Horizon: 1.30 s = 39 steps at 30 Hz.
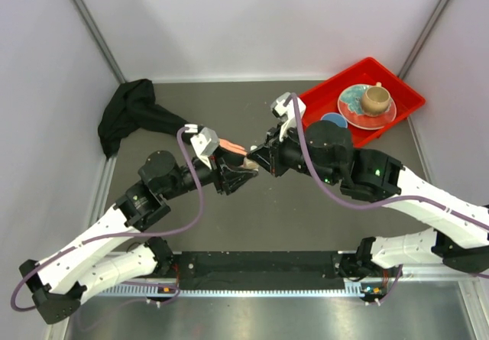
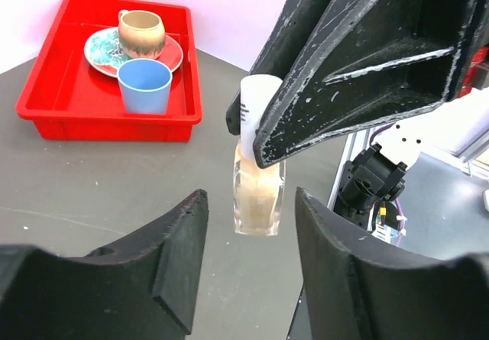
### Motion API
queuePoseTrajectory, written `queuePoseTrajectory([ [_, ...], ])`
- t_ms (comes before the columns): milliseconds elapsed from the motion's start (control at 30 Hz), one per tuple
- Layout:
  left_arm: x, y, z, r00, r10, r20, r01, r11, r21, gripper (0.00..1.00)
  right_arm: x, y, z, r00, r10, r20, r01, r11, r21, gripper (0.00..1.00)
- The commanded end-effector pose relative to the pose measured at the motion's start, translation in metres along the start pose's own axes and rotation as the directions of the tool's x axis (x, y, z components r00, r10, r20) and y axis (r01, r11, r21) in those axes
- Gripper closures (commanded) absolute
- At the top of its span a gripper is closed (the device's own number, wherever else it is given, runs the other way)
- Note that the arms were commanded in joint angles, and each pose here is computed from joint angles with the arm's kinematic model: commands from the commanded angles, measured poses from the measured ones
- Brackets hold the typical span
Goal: Paint the nails
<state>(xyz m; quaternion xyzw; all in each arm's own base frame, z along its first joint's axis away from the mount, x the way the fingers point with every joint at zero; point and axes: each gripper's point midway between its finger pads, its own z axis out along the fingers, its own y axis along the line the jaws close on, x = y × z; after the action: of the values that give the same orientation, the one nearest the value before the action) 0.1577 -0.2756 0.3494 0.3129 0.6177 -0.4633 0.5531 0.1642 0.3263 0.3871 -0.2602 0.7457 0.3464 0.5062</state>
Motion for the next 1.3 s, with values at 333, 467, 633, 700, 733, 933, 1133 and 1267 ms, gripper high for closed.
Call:
queuePoseTrajectory([
  [333,-0.025,-0.005,0.01,0.994,0.018,0.11,-0.022,0.999,0.037,0.61,-0.02,0.008,-0.003,0.995,0.078,0.057,-0.077,0.997,-0.015,1.0],
  [467,-0.022,-0.005,0.013,0.995,0.018,0.102,-0.023,0.999,0.044,0.67,-0.021,0.01,-0.002,0.994,0.096,0.057,-0.095,0.995,-0.019,1.0],
  [633,-0.019,-0.006,0.014,0.995,0.022,0.093,-0.027,0.998,0.052,0.7,-0.023,0.012,-0.001,0.992,0.107,0.061,-0.106,0.994,-0.022,1.0],
  [700,-0.019,-0.005,0.015,0.996,0.027,0.09,-0.032,0.998,0.052,0.76,-0.025,0.013,-0.002,0.991,0.115,0.065,-0.113,0.993,-0.021,1.0],
  [733,-0.019,-0.005,0.015,0.996,0.029,0.086,-0.033,0.998,0.05,0.8,-0.025,0.013,-0.002,0.991,0.118,0.065,-0.117,0.993,-0.023,1.0],
  [933,-0.015,0.001,0.014,0.997,0.046,0.061,-0.048,0.999,0.021,0.65,-0.028,0.01,-0.002,0.991,0.116,0.059,-0.116,0.993,0.0,1.0],
  [1133,-0.019,0.002,0.011,0.995,0.048,0.083,-0.048,0.999,0.005,0.5,-0.029,0.009,-0.003,0.99,0.122,0.065,-0.123,0.992,0.011,1.0],
  [1267,-0.017,0.002,0.011,0.996,0.047,0.08,-0.048,0.999,0.009,0.59,-0.029,0.009,-0.002,0.99,0.124,0.062,-0.125,0.992,0.008,1.0],
])
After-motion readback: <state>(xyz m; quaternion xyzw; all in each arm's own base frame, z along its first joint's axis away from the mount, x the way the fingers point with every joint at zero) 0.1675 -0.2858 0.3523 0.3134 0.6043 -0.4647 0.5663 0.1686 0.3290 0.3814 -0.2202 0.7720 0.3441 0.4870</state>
